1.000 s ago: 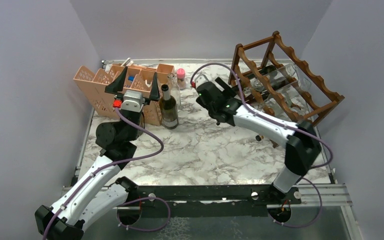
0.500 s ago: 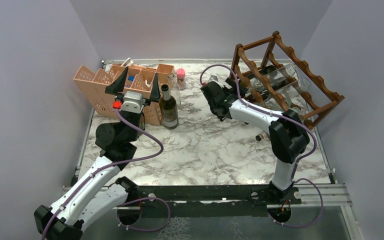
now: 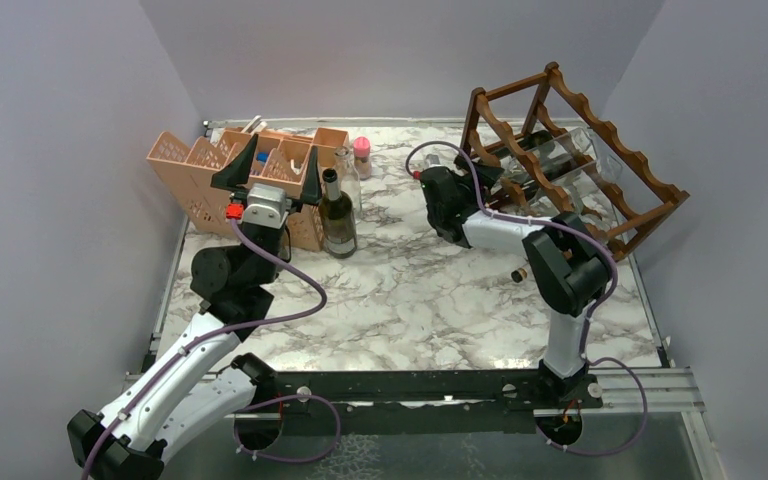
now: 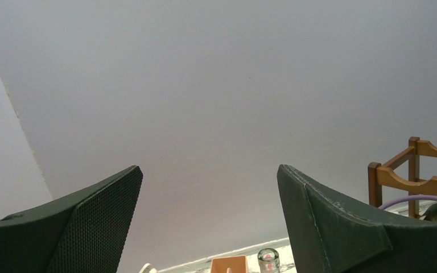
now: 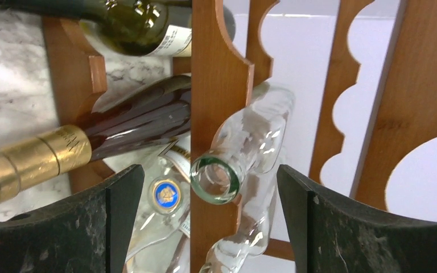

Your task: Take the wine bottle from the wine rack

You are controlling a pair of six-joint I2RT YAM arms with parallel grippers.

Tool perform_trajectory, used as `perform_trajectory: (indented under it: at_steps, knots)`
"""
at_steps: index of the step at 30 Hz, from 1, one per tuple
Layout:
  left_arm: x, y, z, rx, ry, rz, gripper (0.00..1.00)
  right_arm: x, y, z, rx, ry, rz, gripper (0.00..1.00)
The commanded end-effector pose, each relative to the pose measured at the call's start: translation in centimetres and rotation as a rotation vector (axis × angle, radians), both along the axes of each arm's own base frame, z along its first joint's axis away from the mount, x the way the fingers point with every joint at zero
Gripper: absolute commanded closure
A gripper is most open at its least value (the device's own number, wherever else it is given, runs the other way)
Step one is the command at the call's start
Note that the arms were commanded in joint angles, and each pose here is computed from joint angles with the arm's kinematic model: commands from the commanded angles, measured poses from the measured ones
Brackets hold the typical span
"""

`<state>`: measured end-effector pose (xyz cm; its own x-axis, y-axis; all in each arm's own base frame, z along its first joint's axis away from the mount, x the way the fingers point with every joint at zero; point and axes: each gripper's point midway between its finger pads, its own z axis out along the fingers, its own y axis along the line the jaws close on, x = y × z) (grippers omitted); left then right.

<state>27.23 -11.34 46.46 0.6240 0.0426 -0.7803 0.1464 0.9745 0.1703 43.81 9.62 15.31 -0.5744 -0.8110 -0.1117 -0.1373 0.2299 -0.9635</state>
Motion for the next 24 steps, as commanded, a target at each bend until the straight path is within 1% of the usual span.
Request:
perform_trajectory:
  at_steps: [1,3,5,7,10,14,19,24]
  knots:
    - [-0.6,0.6,0.3,-0.021,-0.022,0.012,0.06,1.8,0.0,2.8,-0.08,-0.142,0.008,0.13]
    - [-0.6,0.6,0.2,-0.021,-0.022,0.015,0.06,2.1,-0.2,2.8,-0.112,-0.153,0.016,0.15]
    - [-0.5,0.5,0.2,-0.02,-0.021,0.012,0.06,2.4,-0.7,2.8,-0.139,-0.15,0.002,0.19]
    - [-0.5,0.4,0.1,-0.019,-0.019,0.01,0.06,2.5,-0.8,2.8,-0.147,-0.146,0.005,0.2]
    - [-0.6,0.4,0.2,-0.02,-0.022,0.008,0.06,2.7,-0.9,2.9,-0.149,-0.141,0.009,0.2]
    - [-0.6,0.3,0.2,-0.02,-0.022,0.005,0.06,2.9,-1.5,2.3,-0.146,-0.117,-0.001,0.23]
    - [-0.6,0.2,0.2,-0.019,-0.021,0.001,0.06,2.9,-1.8,1.1,-0.117,-0.074,-0.01,0.27]
    - [-0.5,0.1,0.1,-0.016,-0.02,-0.002,0.06,2.6,-2.1,1.0,-0.098,-0.056,-0.02,0.29]
